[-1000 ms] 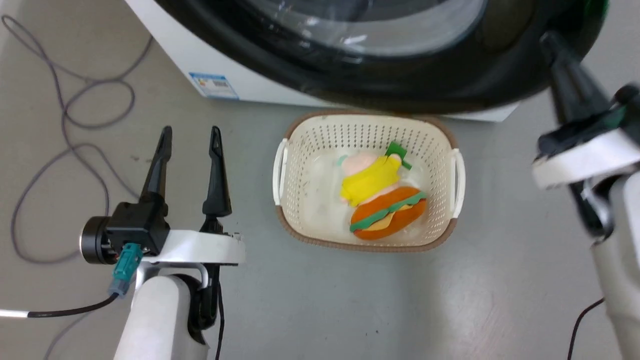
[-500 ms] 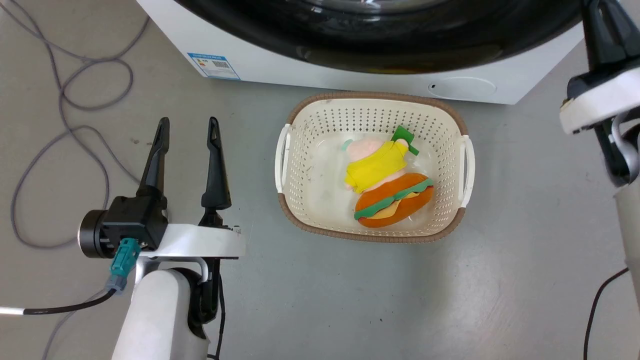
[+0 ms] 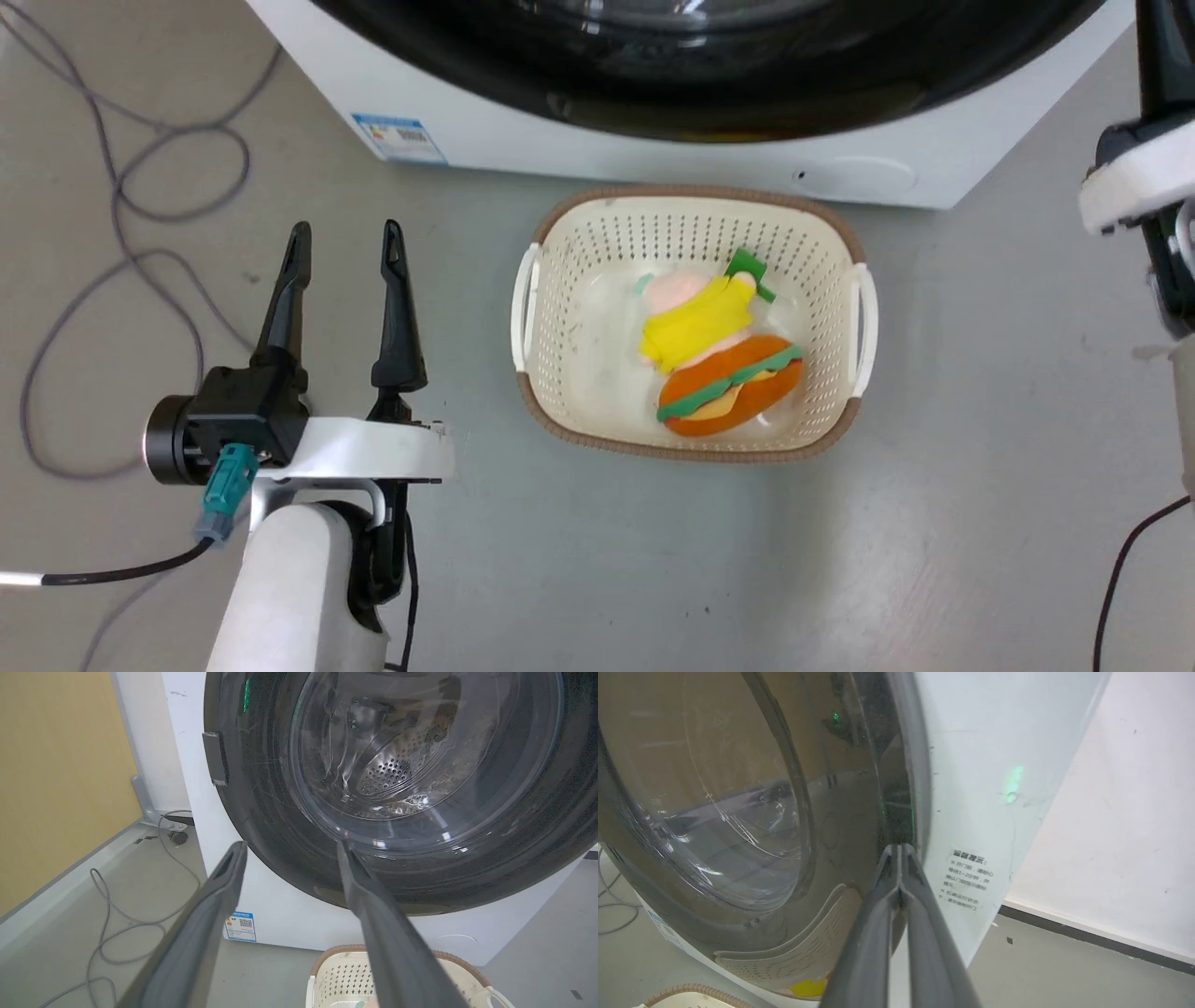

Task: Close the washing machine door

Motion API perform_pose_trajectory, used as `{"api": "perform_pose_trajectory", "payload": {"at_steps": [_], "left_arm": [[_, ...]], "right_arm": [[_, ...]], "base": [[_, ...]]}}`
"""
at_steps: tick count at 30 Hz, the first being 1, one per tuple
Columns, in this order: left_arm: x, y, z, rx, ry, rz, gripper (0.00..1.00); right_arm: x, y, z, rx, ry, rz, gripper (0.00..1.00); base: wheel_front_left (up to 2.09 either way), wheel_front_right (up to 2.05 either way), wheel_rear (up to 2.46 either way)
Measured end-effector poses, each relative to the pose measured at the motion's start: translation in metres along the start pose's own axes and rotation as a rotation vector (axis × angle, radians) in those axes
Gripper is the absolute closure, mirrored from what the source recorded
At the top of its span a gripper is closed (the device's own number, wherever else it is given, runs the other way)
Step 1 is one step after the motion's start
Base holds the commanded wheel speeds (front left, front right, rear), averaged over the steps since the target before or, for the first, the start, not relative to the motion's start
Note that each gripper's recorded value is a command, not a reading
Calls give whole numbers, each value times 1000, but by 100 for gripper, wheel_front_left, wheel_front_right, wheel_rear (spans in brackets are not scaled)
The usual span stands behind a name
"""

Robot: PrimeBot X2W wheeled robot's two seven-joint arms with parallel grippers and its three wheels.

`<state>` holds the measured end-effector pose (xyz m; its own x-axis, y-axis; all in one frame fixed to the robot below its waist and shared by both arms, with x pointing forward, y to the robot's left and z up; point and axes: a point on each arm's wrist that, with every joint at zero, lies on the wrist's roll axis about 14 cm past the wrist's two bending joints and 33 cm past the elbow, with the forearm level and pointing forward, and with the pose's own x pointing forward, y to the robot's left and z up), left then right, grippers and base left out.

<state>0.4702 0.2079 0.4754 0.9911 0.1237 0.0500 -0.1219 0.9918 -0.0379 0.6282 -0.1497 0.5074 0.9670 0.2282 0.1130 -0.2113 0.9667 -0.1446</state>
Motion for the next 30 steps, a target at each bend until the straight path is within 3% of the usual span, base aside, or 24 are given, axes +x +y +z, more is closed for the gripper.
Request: {"api": "perform_pose_trajectory", "payload": {"at_steps": [5,6,7,8,9,10,19,30], "left_arm": [[-6,1,14,-4,-25,2,0],[-8,1,16,0,-29,3,0],[-12,3,18,3,-30,9,0],[-16,4,20,7,-30,13,0],[-20,5,21,11,-30,15,0],[-28,6,25,15,-32,16,0],[-60,6,42,21,-56,13,0],[-93,-6,53,51,-81,-32,0]], "right_arm": [[-25,-7,15,-15,-18,-26,100],[-32,-9,19,-18,-26,-35,87],[-39,-11,24,-18,-36,-47,58],[-47,-13,28,-16,-43,-60,7],[-55,-14,32,-17,-48,-68,7],[-70,-16,43,-10,-67,-90,0],[-142,-19,78,4,-123,-160,0],[-221,8,67,194,-84,-184,0]], "base": [[0,0,0],[0,0,0],[0,0,0],[0,0,0],[0,0,0],[0,0,0],[0,0,0],[0,0,0]]}}
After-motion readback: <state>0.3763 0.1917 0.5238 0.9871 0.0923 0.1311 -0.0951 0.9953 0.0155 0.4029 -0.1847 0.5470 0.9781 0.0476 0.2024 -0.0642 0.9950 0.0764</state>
